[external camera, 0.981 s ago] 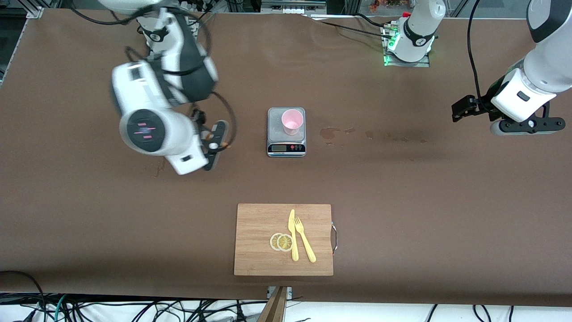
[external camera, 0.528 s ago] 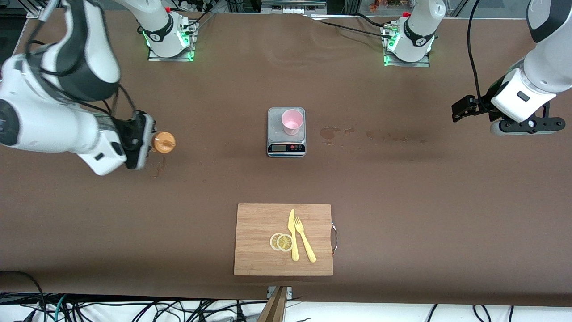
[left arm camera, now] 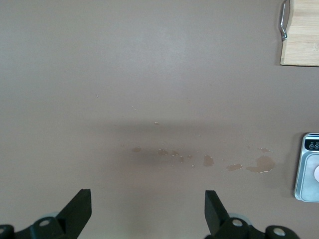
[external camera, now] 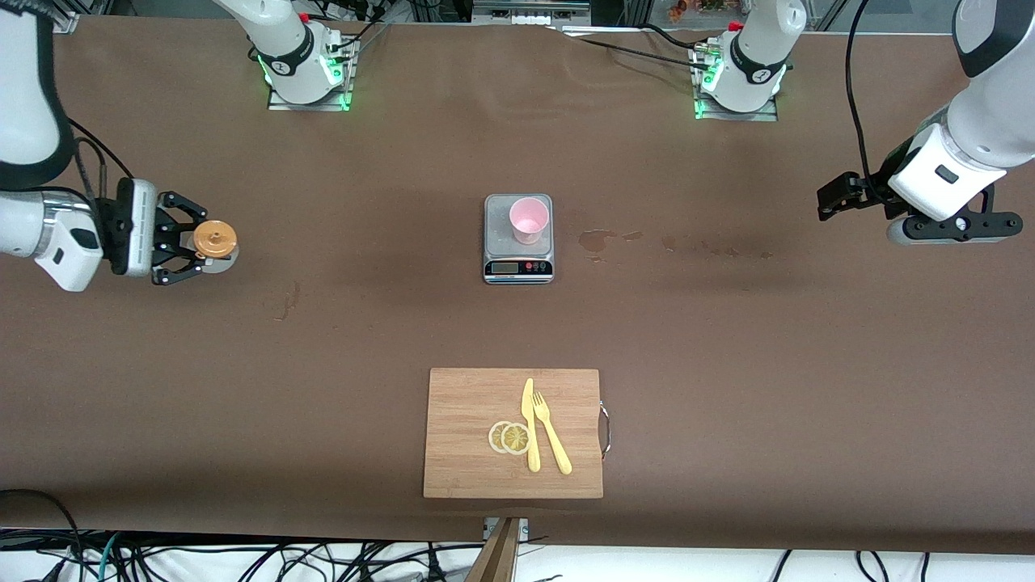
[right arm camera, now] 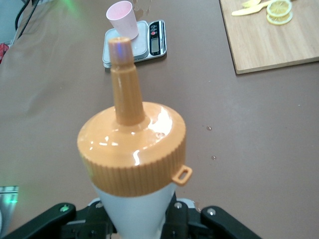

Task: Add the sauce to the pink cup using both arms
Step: 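Lower the sauce bottle upright onto the table with the right gripper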

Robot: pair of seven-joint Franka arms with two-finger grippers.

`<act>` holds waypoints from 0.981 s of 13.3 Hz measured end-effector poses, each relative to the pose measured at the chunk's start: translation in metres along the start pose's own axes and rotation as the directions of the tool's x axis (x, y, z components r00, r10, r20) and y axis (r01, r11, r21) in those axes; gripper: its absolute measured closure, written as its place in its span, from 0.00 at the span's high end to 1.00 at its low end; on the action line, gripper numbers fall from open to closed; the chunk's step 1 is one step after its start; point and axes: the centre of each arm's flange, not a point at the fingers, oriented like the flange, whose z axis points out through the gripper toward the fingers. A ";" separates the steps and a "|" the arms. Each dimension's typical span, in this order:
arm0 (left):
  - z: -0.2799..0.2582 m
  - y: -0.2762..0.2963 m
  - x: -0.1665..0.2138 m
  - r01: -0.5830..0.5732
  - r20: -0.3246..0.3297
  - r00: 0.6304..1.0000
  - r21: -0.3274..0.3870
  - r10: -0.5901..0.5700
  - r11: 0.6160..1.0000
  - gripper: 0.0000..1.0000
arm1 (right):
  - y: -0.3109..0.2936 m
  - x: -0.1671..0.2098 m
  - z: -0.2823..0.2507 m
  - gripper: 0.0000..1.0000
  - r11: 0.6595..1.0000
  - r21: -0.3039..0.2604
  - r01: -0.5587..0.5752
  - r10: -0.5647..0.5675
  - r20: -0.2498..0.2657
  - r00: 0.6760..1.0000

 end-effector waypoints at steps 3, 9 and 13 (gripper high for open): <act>0.000 0.000 0.000 -0.001 0.001 1.000 0.000 0.001 1.000 1.00 | -0.010 -0.059 0.020 0.33 0.996 -0.034 0.087 -0.090 -0.139 0.986; 0.001 0.001 0.000 -0.001 0.002 1.000 0.000 0.001 1.000 1.00 | -0.025 -0.140 0.089 0.33 0.980 -0.103 0.171 -0.197 -0.348 0.916; 0.001 0.001 0.000 -0.001 0.003 1.000 0.000 0.001 1.000 1.00 | -0.018 -0.178 0.139 0.33 0.975 -0.144 0.170 -0.217 -0.431 0.876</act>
